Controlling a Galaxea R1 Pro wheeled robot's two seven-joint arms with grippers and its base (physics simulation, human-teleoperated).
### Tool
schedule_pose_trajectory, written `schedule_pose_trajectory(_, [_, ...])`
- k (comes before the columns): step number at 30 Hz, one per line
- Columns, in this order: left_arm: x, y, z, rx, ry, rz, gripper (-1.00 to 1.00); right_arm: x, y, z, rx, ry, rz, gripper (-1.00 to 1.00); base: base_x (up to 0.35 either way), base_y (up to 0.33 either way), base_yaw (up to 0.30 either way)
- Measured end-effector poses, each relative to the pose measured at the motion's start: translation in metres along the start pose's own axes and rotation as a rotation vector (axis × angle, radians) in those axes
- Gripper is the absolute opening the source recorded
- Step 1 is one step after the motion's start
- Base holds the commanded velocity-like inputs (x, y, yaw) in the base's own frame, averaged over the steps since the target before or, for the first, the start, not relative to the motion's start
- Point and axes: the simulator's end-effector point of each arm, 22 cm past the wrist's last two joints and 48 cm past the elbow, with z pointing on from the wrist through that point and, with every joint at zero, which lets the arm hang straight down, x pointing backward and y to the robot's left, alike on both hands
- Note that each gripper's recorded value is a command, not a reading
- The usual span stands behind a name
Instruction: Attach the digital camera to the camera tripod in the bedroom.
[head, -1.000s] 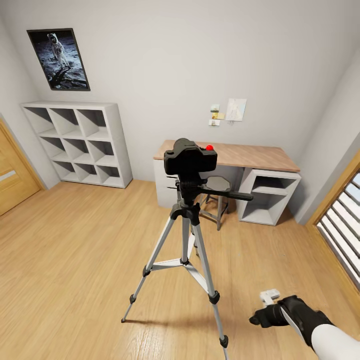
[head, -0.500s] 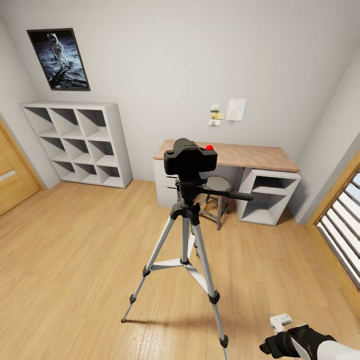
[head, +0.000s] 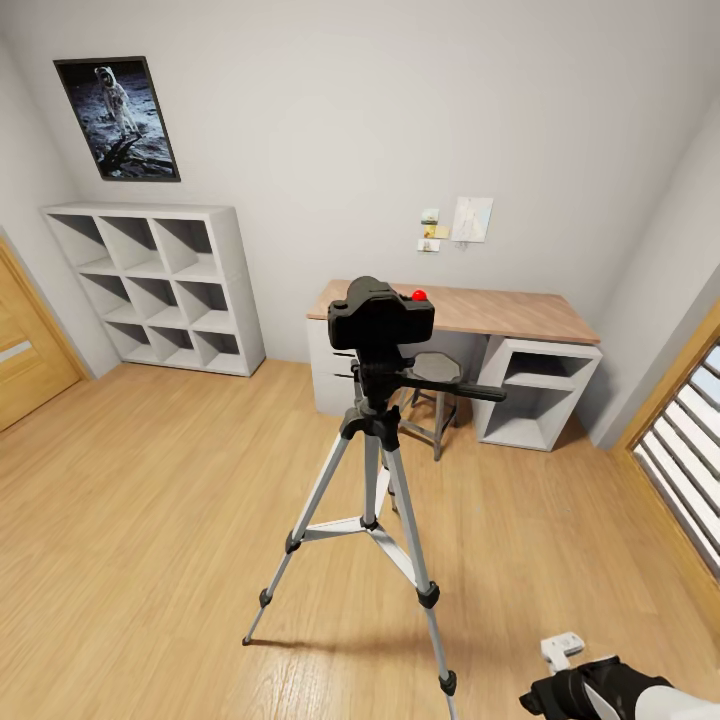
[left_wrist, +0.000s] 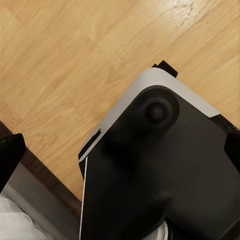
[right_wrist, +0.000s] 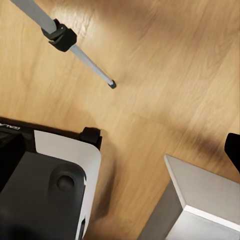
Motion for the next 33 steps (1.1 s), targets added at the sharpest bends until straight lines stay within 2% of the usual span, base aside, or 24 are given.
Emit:
schedule_pose_trajectory(3, [0.000,0.000,0.000,0.000,0.000,0.000,1.00,0.008,0.002,0.002,-0.003,0.010,0.001,1.00,0.000,0.000,0.000])
schedule_pose_trajectory(4, [0.001,-0.001,0.000,0.002,0.002,0.000,1.00,0.032,0.011,0.008,-0.008,-0.033,0.005,1.00,0.000,0.000,0.000])
schedule_pose_trajectory(5, [0.001,-0.001,0.000,0.002,0.003,0.001,1.00,0.121,0.028,0.014,-0.026,0.069,0.014,1.00,0.000,0.000,0.000])
schedule_pose_trajectory(6, [0.002,-0.001,0.000,0.002,0.003,0.001,1.00,0.163,0.036,0.014,-0.032,0.110,0.024,1.00,0.000,0.000,0.000])
schedule_pose_trajectory(7, [0.002,-0.002,0.000,0.004,0.005,0.002,1.00,0.154,0.035,0.015,-0.017,0.074,0.048,1.00,0.000,0.000,0.000])
schedule_pose_trajectory(8, [0.002,-0.002,0.000,0.005,0.006,0.002,1.00,0.162,0.037,0.016,-0.011,0.074,0.060,1.00,0.000,0.000,0.000])
schedule_pose_trajectory(16, [0.004,-0.004,0.000,0.013,0.012,0.014,1.00,0.214,0.051,0.014,0.026,0.103,0.129,1.00,0.000,0.000,0.000])
schedule_pose_trajectory(25, [0.004,-0.006,0.000,0.017,0.010,0.059,1.00,0.222,0.065,0.016,0.018,0.109,0.143,1.00,0.000,0.000,0.000])
schedule_pose_trajectory(33, [0.001,-0.007,-0.001,0.019,-0.002,0.067,1.00,0.217,0.085,0.019,-0.006,0.101,0.146,1.00,0.000,0.000,0.000])
